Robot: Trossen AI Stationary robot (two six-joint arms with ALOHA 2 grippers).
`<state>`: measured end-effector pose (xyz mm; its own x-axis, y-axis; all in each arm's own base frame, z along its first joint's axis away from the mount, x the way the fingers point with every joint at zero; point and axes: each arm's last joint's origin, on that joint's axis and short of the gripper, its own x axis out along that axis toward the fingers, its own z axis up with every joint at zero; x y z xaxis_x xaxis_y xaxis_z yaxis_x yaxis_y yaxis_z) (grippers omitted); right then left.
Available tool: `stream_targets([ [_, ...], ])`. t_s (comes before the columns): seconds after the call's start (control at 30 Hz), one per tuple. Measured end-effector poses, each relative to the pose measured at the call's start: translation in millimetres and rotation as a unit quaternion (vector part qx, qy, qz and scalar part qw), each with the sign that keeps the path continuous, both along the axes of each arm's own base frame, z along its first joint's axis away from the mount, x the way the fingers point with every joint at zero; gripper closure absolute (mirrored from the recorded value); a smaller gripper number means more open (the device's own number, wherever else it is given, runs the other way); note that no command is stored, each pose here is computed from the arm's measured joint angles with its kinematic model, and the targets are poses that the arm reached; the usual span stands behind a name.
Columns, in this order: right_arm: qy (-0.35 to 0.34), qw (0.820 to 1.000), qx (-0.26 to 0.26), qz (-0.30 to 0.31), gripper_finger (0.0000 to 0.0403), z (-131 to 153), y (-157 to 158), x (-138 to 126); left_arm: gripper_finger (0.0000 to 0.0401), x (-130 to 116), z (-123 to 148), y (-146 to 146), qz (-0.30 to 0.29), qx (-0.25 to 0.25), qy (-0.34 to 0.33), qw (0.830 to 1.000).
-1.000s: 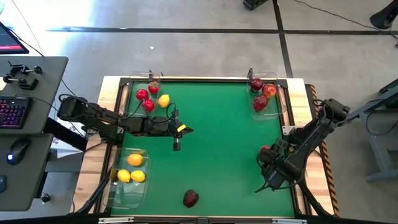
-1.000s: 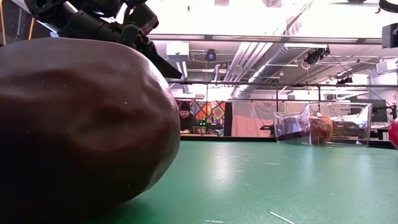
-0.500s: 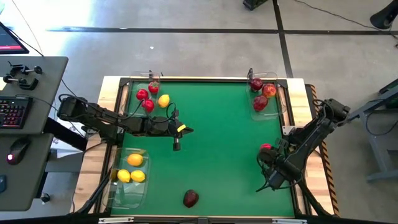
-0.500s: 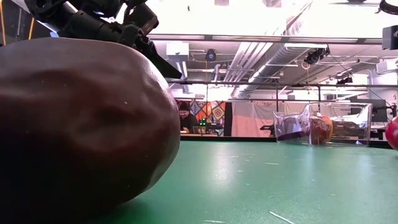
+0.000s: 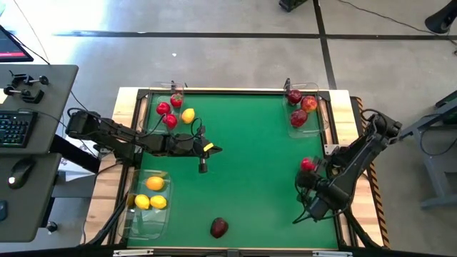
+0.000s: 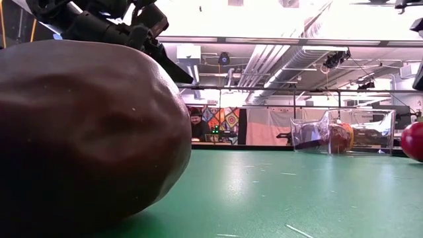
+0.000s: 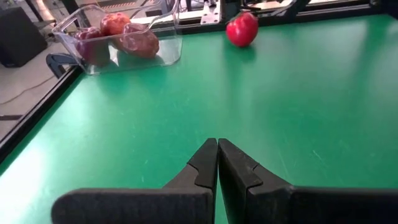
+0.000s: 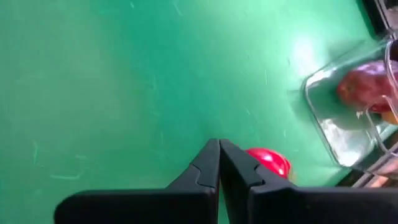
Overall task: Sort produce into baskets
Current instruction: Put the tomato into the top left bin
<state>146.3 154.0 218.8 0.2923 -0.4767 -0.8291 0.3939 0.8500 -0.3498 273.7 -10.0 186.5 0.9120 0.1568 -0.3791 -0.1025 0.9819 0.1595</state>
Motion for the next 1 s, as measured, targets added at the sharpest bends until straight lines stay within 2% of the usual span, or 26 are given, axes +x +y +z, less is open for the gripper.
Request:
stream_targets([
  [0.17, 0.008, 1.0, 0.004, -0.018, 0.04, 1.0, -1.2, -1.7, 0.0401, -0.2, -0.7, 0.0, 0.001, -0.002, 0.003, 1.0],
  [0.33, 0.021, 0.995, 0.019, -0.097, 0.0383, 1.6, -7.4, -3.6, 0.0401, -0.2, -0.7, -0.1, 0.001, -0.002, 0.003, 1.0],
  [0.47, 0.043, 0.989, 0.039, -0.135, 0.0324, 0.9, -12.1, 0.0, 0.0401, -0.3, -0.7, -0.1, 0.001, -0.002, 0.003, 1.0],
  [0.8, 0.117, 0.967, 0.077, -0.214, 0.0116, 0.4, -35.8, 15.8, 0.0401, -0.3, -0.6, -0.1, 0.001, -0.002, 0.003, 1.0],
  [0.9, 0.144, 0.961, 0.086, -0.22, 0.0083, -4.7, -46.1, 19.6, 0.0401, -0.3, -0.6, -0.1, 0.001, -0.002, 0.003, 1.0],
  [1.0, 0.177, 0.955, 0.102, -0.213, 0.0073, -12.9, -56.5, 21.5, 0.0401, -0.3, -0.7, -0.1, 0.001, -0.002, 0.003, 1.0],
])
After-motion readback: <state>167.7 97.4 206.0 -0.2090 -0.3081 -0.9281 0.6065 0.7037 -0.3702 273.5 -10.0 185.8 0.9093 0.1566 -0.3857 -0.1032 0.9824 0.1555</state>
